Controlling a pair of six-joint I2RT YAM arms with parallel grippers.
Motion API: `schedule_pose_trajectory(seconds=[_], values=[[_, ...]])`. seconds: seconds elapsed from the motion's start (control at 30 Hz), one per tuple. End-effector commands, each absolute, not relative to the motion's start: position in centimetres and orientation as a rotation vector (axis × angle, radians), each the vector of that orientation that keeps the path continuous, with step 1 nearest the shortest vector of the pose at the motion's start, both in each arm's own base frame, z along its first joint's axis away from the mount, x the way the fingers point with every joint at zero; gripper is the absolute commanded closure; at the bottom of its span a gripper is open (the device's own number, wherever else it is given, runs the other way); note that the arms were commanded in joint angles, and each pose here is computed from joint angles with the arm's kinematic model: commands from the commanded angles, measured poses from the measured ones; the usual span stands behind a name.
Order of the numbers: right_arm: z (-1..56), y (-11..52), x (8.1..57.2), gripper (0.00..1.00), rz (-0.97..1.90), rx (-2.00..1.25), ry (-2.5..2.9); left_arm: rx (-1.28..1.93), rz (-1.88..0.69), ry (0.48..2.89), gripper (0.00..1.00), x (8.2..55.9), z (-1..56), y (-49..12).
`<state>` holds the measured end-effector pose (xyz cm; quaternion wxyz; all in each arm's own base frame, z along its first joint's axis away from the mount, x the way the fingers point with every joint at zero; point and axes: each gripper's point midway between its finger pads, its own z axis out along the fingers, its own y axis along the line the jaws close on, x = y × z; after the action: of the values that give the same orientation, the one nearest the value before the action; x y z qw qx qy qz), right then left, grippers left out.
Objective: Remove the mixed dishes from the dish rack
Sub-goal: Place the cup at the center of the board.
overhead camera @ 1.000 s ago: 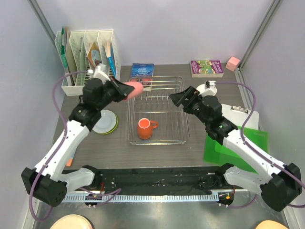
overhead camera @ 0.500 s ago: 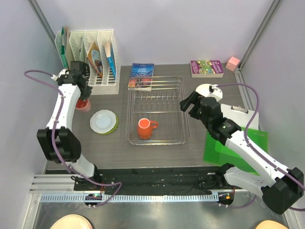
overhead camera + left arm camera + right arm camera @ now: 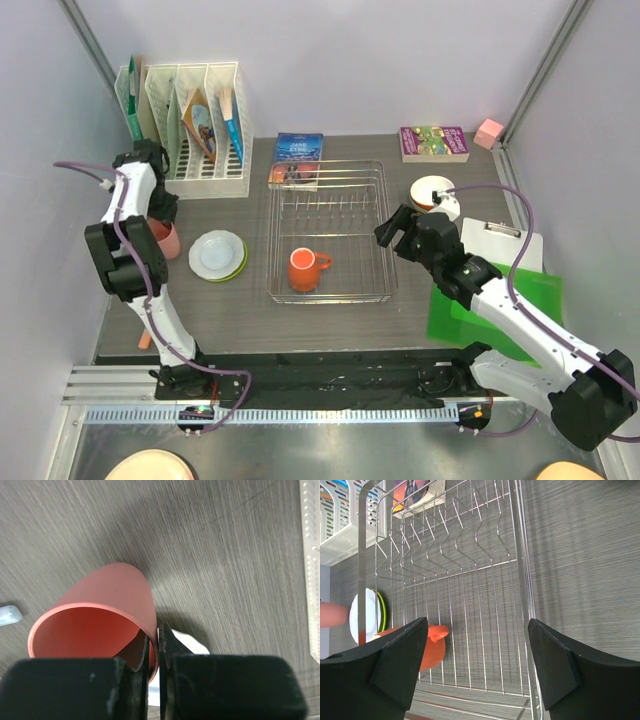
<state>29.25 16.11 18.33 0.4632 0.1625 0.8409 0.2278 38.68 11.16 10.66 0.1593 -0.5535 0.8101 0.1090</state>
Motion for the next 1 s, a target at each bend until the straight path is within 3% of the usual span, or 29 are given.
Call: schedule_pose_trajectory(seconds=[0.0, 0.03, 0.23, 0.53, 0.73, 0.87, 0.9, 0.97], values=[[19.2, 16.8, 29.6, 0.13, 0.596, 0.362, 2.037, -1.55, 0.275, 2.332, 1.0, 39.6, 11.1, 11.4], [19.1, 16.8, 29.6, 0.14, 0.594, 0.36, 2.041, -1.532, 0.259, 2.352, 1.0, 39.9, 10.7, 11.3], [18.8, 17.1, 29.7, 0.14, 0.59, 0.34, 2.056, -1.508, 0.181, 2.364, 0.77, 40.1, 10.5, 11.1], [18.7, 17.3, 29.6, 0.13, 0.599, 0.32, 2.061, -1.445, 0.083, 2.277, 0.22, 40.5, 15.4, 10.8], [19.0, 17.4, 29.7, 0.13, 0.606, 0.307, 2.045, -1.334, 0.024, 2.158, 0.03, 40.1, 22.0, 8.9], [18.5, 17.5, 29.6, 0.1, 0.601, 0.284, 2.051, -1.136, 0.037, 2.111, 0.0, 39.2, 26.4, 5.0], [18.5, 17.5, 29.8, 0.1, 0.603, 0.282, 2.046, -0.974, 0.017, 2.131, 0.0, 39.4, 27.4, 0.8], [18.1, 17.5, 29.7, 0.09, 0.602, 0.28, 2.049, -0.796, 0.1, 2.095, 0.0, 37.6, 29.0, -1.8]])
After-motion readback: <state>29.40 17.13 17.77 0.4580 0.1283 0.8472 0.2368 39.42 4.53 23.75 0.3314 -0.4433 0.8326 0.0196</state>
